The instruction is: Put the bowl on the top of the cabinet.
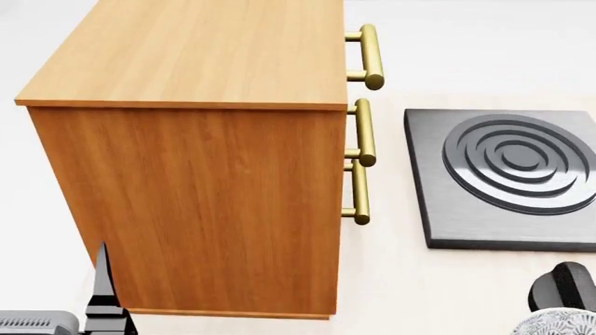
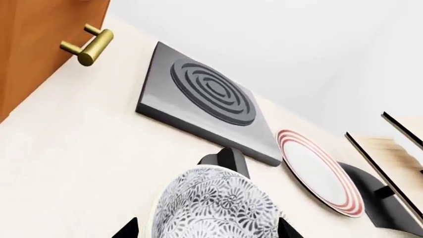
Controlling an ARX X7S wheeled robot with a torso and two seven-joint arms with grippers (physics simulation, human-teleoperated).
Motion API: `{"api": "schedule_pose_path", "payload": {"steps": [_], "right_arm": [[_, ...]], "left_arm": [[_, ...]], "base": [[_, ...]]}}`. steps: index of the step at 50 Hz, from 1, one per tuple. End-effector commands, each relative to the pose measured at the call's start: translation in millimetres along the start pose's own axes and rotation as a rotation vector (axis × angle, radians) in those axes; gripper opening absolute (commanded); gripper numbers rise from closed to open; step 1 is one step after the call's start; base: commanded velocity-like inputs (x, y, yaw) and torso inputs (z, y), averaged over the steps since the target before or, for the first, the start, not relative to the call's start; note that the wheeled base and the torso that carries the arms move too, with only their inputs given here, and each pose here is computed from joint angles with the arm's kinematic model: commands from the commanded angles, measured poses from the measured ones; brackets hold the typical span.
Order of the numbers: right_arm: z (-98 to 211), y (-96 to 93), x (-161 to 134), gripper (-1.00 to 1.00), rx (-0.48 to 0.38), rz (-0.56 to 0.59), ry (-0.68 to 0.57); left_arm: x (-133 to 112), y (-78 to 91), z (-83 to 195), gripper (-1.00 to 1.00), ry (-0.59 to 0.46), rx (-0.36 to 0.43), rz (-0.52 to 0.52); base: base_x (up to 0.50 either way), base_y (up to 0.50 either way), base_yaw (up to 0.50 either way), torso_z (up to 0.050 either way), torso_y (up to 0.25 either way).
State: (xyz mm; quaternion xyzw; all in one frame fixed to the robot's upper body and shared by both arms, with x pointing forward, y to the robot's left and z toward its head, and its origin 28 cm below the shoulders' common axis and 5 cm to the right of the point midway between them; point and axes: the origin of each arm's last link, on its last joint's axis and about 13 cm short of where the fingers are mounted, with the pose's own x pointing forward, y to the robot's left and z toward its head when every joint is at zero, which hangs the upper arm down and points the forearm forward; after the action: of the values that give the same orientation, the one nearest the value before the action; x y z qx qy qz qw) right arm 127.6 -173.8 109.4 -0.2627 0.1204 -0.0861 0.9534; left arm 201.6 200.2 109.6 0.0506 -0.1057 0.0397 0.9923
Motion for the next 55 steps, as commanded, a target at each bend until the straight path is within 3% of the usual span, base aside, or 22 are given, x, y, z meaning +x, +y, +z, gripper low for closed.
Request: {"api": "schedule_pose_path", "payload": {"steps": [1, 55], "right_arm": [[-6.2, 5.3, 2.6, 1.0, -0.009, 0.013, 0.02], [-31.5, 15.8, 22.4, 1.0, -0.007, 0.034, 0.123]], "left_arm": [[0.0, -0.4, 0.2, 1.0, 0.0, 0.002, 0.0], [0.1, -0.5, -0.3, 1.0, 0.001, 0.001, 0.0]], "base": [[0.0, 0.0, 0.0, 0.0, 0.0], [0.0, 0.0, 0.0, 0.0, 0.0]]}}
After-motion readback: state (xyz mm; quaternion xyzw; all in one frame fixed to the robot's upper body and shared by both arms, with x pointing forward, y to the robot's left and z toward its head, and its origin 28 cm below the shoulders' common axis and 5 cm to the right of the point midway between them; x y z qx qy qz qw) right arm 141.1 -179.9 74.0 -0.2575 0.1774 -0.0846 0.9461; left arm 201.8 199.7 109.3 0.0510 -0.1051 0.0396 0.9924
